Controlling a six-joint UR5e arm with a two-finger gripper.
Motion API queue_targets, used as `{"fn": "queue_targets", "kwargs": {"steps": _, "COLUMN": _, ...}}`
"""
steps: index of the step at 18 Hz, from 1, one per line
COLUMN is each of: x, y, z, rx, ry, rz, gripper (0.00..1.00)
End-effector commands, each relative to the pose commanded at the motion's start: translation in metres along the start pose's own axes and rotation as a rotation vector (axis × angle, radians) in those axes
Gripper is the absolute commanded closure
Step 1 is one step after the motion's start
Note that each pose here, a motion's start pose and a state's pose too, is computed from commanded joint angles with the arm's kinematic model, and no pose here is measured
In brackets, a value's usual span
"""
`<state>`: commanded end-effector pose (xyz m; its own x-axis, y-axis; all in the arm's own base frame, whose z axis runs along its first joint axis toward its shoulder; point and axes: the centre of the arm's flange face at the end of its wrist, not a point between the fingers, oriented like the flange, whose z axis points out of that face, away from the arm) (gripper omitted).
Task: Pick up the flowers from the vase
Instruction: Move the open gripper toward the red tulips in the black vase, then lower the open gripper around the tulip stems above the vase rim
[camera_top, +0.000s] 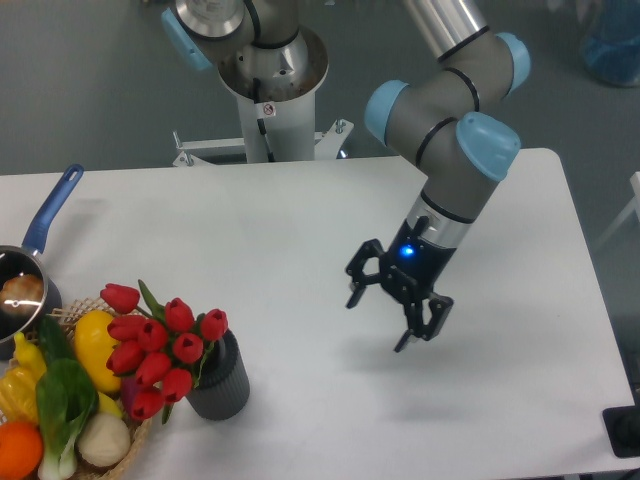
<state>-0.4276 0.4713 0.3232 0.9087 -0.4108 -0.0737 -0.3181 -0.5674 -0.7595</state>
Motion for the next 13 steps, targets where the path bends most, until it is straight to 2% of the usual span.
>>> {"fn": "queue_targets", "kwargs": {"steps": 3, "x": 0.013, "y": -0.016, "z": 0.01, "rx": 0.195, "ry": 0.051, "rz": -0.049, "gripper": 0.0}}
{"fn": "queue_targets", "kwargs": {"steps": 5, "x": 0.023, "y": -0.035, "z": 0.022, "rx": 0.273, "ry": 0.095, "rz": -0.078, "gripper": 0.0}}
{"fn": "queue_targets", "kwargs": {"steps": 10, "x": 0.041, "y": -0.053, "z": 0.055, "rx": 0.28, "ry": 0.163, "rz": -0.072, "gripper": 0.0}}
{"fn": "queue_targets", "kwargs": {"steps": 13, "x": 0.046, "y": -0.052, "z": 0.071, "rx": 0.277, "ry": 0.19, "rz": -0.077, "gripper": 0.0}}
